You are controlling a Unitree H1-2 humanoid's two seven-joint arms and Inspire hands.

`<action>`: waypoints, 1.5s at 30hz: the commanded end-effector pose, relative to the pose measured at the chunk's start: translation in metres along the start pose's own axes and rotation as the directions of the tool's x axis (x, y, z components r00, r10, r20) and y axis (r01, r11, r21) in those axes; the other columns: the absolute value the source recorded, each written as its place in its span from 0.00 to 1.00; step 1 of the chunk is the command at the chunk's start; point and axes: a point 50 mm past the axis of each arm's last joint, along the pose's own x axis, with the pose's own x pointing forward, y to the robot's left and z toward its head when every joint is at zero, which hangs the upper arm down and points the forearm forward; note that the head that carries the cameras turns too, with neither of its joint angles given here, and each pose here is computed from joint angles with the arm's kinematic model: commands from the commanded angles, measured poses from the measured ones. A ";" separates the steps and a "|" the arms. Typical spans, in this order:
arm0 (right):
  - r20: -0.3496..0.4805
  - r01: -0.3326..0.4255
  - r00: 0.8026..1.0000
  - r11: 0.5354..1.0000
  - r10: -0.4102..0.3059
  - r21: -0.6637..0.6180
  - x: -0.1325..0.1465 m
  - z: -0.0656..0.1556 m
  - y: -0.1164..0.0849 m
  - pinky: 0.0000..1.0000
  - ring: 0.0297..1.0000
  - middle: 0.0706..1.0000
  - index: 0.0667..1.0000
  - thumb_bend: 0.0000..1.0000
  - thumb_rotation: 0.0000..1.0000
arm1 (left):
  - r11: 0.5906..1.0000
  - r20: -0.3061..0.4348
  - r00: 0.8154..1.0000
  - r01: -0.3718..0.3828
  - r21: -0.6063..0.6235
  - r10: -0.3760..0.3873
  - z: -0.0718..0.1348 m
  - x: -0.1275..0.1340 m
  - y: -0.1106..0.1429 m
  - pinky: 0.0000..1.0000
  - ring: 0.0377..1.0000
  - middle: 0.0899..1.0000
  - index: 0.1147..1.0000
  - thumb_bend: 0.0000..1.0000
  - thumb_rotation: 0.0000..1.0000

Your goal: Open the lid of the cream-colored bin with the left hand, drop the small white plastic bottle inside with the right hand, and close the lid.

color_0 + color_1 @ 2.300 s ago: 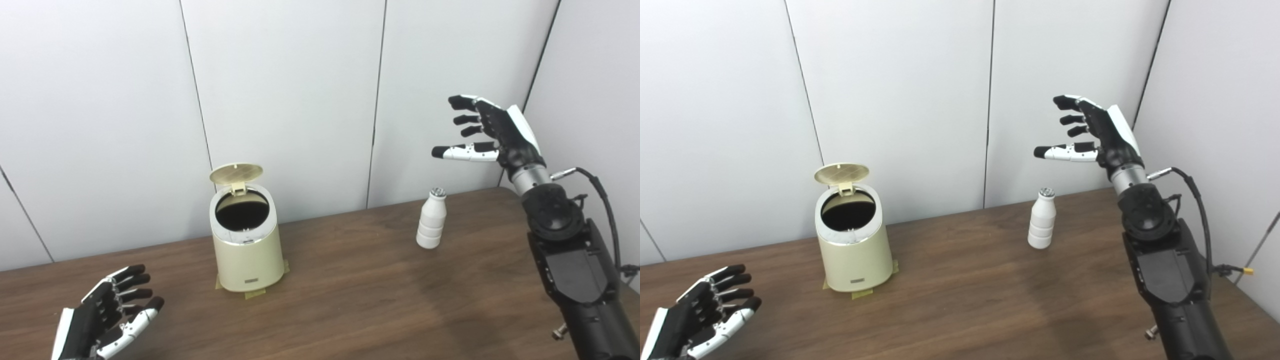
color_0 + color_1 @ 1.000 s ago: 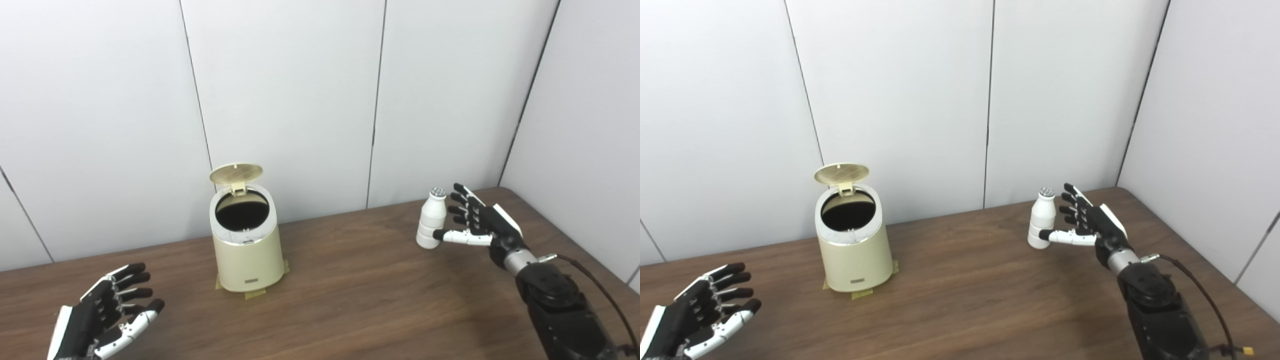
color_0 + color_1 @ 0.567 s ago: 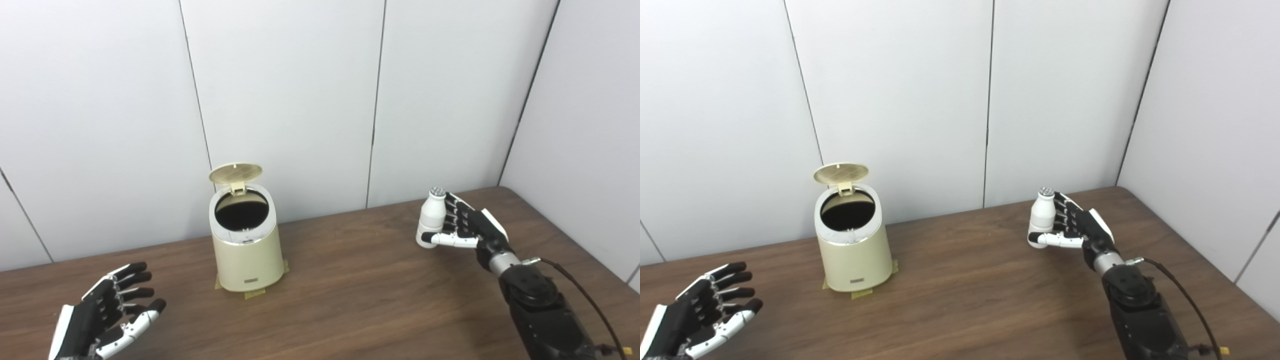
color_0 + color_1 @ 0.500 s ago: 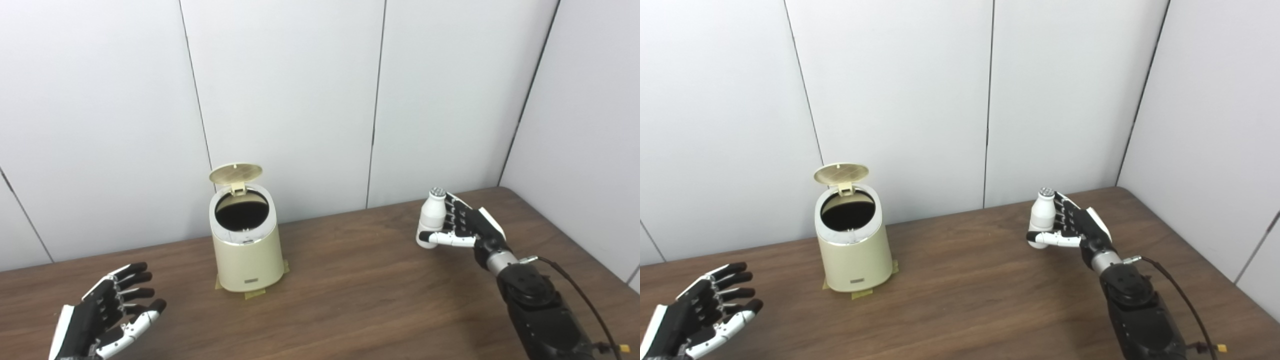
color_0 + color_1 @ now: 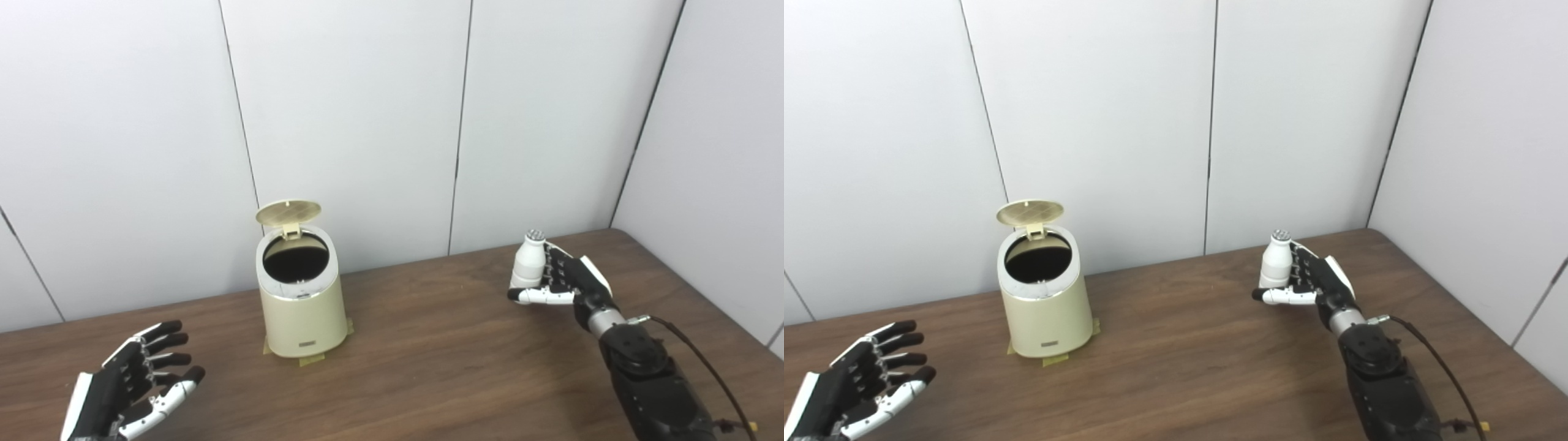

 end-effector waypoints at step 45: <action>0.688 -0.154 0.703 0.983 0.178 -0.096 -0.031 0.229 0.149 0.34 0.40 0.44 0.46 0.52 0.00 | 1.000 0.090 0.996 0.016 0.010 -0.016 -0.001 0.016 -0.030 0.50 0.59 0.68 0.72 0.65 0.06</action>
